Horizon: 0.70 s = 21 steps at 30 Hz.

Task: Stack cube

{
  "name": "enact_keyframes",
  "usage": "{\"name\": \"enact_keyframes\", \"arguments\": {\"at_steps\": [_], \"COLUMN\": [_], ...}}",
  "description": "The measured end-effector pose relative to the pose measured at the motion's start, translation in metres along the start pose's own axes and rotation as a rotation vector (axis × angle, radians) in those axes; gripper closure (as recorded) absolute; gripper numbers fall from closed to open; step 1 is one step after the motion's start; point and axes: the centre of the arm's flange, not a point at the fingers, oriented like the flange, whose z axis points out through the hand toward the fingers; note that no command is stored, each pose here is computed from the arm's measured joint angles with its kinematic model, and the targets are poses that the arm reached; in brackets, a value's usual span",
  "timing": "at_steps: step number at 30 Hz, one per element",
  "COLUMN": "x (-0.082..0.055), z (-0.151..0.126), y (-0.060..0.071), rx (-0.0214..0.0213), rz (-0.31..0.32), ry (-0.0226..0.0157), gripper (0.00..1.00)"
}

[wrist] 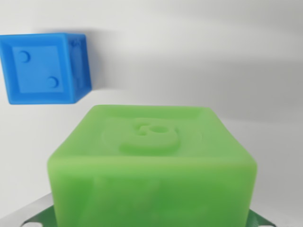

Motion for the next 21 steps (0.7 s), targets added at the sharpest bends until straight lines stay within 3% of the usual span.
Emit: {"name": "enact_keyframes", "arguments": {"at_steps": [21], "x": [-0.014], "z": [-0.022], "y": [-0.032], "rx": [-0.0002], "rz": [0.006], "ry": [-0.0003], "gripper": [1.0]}}
